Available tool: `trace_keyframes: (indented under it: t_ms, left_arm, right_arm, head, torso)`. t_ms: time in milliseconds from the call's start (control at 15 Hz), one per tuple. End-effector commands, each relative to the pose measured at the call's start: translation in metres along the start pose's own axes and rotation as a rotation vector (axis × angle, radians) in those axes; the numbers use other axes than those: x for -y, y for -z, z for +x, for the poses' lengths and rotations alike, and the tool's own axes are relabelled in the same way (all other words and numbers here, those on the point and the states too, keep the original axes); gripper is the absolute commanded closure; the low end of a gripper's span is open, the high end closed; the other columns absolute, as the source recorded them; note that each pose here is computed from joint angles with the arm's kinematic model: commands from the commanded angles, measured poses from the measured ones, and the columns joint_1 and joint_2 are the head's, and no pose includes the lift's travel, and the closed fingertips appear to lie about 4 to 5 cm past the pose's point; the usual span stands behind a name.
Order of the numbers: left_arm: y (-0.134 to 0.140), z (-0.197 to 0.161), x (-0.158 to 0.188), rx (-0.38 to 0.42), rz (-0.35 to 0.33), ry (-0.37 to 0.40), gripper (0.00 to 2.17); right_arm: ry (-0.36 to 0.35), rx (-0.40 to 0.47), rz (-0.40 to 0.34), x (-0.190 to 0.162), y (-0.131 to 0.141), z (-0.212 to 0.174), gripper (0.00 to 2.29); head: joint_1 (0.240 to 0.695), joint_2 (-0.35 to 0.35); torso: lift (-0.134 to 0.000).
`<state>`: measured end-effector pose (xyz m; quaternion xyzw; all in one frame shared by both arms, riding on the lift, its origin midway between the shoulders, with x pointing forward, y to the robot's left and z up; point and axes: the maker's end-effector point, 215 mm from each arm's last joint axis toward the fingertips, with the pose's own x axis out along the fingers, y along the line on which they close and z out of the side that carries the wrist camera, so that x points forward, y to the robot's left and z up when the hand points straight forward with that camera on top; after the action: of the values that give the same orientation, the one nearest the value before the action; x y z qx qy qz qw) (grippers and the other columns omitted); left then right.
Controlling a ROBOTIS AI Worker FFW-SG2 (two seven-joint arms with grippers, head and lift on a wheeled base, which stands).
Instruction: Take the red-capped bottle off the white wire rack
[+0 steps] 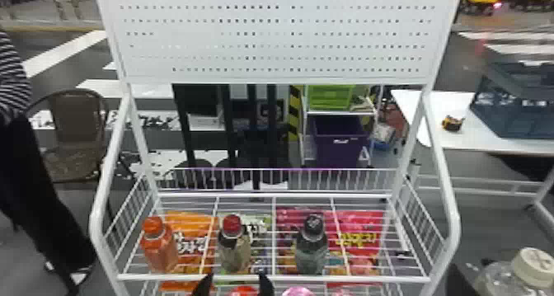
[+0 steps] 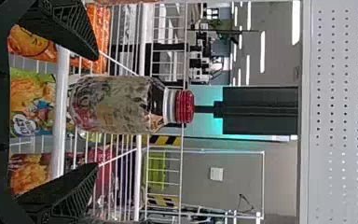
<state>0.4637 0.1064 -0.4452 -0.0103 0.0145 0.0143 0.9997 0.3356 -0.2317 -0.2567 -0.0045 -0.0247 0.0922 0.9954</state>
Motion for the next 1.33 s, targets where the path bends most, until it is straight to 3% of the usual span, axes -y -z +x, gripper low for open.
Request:
trace_keyframes:
  t_ms: [0, 667, 733, 800, 867, 1000, 1067, 1133, 1267]
  left_arm:
    - [0.001, 0.016, -0.006, 0.0, 0.0, -0.003, 0.08]
    - [0.002, 0.073, -0.029, -0.009, 0.008, -0.024, 0.09]
    - [0.001, 0.074, -0.028, -0.008, 0.008, -0.016, 0.19]
    - [0.0, 0.075, -0.027, -0.006, 0.009, -0.002, 0.4]
    - [0.001, 0.076, -0.027, -0.007, 0.008, 0.008, 0.77]
    - [0.002, 0.075, -0.028, -0.013, 0.006, 0.01, 1.69]
    - [0.002, 0.075, -0.028, -0.016, 0.005, 0.01, 2.04]
    - [0.0, 0.072, -0.027, -0.018, 0.003, 0.011, 2.15]
    - [-0.02, 0.061, -0.023, -0.024, 0.001, 0.017, 2.15]
  right_arm:
    - [0.0, 0.0, -0.001, 0.0, -0.001, 0.0, 1.38]
    - [0.003, -0.005, -0.007, 0.002, -0.003, -0.006, 1.38]
    - [0.004, -0.006, -0.008, 0.002, -0.003, -0.006, 1.38]
    - [0.005, -0.007, -0.007, 0.002, -0.002, -0.006, 1.38]
    - [0.005, -0.01, -0.006, 0.003, 0.0, -0.006, 1.38]
    - [0.006, -0.012, -0.002, 0.003, 0.002, -0.005, 1.38]
    - [0.007, -0.013, 0.0, 0.004, 0.003, -0.005, 1.38]
    - [0.008, -0.014, 0.002, 0.004, 0.005, -0.004, 1.38]
    - [0.009, -0.016, 0.005, 0.005, 0.007, -0.004, 1.38]
  head:
    - [0.499, 0.0]
    - [0.499, 0.0]
    - [0.499, 0.0]
    - [0.499, 0.0]
    - [0.499, 0.0]
    - [0.499, 0.0]
    - [0.499, 0.0]
    - [0.499, 0.0]
    - [0.499, 0.0]
  torso:
    - [0.0]
    - [0.0]
    - [0.0]
    - [0.0]
    - [0.0]
    - [0.0]
    - [0.0]
    - [0.0]
    - [0.0]
